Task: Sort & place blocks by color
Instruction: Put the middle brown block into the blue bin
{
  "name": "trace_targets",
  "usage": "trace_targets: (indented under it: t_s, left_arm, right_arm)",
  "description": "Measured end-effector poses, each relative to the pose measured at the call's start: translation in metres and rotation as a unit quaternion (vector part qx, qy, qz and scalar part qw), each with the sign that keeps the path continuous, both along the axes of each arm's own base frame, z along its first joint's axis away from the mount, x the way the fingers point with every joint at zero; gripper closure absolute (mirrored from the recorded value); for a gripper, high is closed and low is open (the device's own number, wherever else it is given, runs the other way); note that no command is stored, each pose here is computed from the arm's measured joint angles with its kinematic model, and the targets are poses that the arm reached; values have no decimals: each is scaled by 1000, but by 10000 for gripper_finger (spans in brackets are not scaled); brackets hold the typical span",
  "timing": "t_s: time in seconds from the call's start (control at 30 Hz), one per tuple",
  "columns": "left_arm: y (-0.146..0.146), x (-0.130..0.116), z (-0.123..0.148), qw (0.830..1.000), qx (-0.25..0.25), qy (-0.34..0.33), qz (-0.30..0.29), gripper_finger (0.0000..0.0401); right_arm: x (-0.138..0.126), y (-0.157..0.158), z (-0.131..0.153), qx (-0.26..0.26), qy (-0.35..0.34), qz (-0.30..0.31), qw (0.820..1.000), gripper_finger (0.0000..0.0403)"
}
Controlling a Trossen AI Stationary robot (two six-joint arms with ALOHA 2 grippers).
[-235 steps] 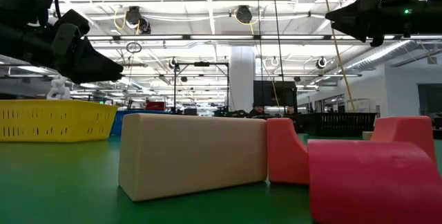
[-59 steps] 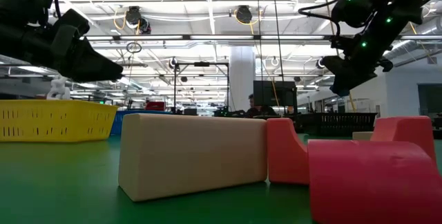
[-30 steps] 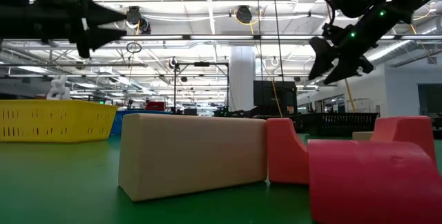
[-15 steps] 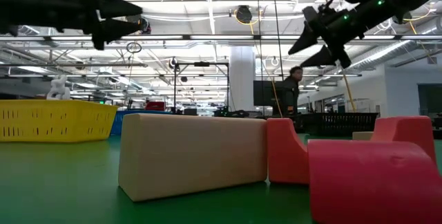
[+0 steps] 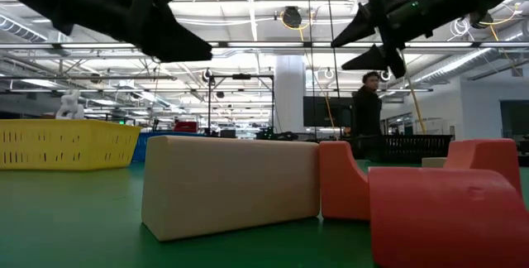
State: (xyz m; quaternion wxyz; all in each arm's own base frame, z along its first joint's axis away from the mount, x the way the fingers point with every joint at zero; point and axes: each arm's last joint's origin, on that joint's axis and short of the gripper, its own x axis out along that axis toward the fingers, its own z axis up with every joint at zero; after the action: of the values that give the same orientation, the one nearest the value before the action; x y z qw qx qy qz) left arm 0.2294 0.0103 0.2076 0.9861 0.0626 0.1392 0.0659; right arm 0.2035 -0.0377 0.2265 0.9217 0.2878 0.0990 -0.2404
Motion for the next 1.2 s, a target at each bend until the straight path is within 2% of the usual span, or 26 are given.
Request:
trace_targets:
  t_s: [0.13,0.33,0.6,0.8,0.93,1.2]
  left_arm:
    - [3,12,-1,997,34,16,-64,148]
    - [11,27,-7,990,14,32,-134,148]
    - [14,56,-42,984,6,103,-147,148]
    - [17,81,-62,977,33,136,-162,148]
    - [19,95,-76,973,32,157,-165,148]
    - [18,105,-87,962,19,180,-203,148]
  right_arm:
    - [12,9,-12,13,15,21,1000,136]
    - [24,18,-31,37,51,33,997,136]
    - [33,28,-37,34,45,55,997,136]
    - [33,31,-36,31,42,63,997,136]
    - [33,31,-36,30,42,64,997,136]
    - [33,31,-36,30,43,64,997,136]
